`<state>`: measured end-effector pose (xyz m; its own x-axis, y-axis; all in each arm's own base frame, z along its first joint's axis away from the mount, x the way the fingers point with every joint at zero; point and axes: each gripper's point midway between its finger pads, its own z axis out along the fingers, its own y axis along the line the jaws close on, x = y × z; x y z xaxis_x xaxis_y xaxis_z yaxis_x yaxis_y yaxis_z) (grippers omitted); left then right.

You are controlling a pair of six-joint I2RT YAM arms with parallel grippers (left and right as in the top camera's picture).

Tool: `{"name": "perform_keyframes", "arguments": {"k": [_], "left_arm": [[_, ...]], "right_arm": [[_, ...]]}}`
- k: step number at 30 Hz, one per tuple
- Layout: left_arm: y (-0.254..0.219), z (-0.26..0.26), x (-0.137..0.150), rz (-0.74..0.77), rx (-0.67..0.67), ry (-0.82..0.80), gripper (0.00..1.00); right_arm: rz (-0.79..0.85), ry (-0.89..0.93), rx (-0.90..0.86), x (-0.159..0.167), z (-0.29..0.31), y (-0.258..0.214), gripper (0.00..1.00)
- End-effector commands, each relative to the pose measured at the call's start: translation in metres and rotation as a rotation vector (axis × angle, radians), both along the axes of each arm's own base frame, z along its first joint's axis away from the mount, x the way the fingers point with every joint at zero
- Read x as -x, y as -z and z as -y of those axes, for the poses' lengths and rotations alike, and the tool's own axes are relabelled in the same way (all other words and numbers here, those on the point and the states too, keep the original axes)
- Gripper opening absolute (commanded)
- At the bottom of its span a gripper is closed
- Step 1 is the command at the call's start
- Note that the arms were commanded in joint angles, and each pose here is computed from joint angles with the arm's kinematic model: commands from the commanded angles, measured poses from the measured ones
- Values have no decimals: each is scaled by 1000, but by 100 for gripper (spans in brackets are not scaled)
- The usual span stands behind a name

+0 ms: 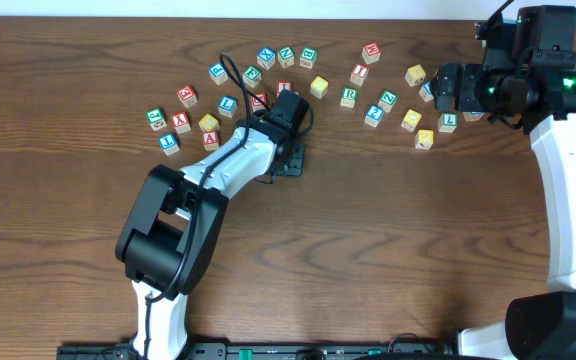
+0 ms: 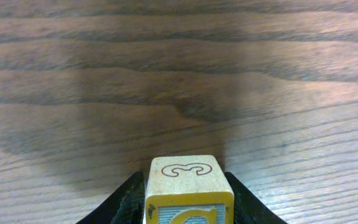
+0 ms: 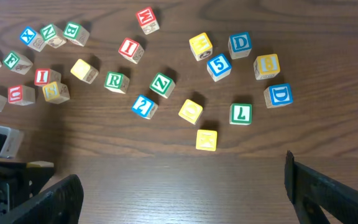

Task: Spell out CORL
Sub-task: 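Carry the C block toward the table centre and set it down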

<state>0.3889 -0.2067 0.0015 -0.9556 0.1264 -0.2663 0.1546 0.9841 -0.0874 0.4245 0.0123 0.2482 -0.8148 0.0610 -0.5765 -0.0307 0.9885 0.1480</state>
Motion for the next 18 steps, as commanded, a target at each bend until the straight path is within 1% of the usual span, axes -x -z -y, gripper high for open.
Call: {"name": "perform_keyframes", "arguments": {"k": [1, 18], "left_arm": [[3, -11, -6, -2, -27, -19, 39], [3, -13, -8, 3, -35, 9, 39]], "right_arm": [[-10, -7, 15, -1, 0, 5, 99], [-11, -7, 15, -1, 0, 5, 99]]}}
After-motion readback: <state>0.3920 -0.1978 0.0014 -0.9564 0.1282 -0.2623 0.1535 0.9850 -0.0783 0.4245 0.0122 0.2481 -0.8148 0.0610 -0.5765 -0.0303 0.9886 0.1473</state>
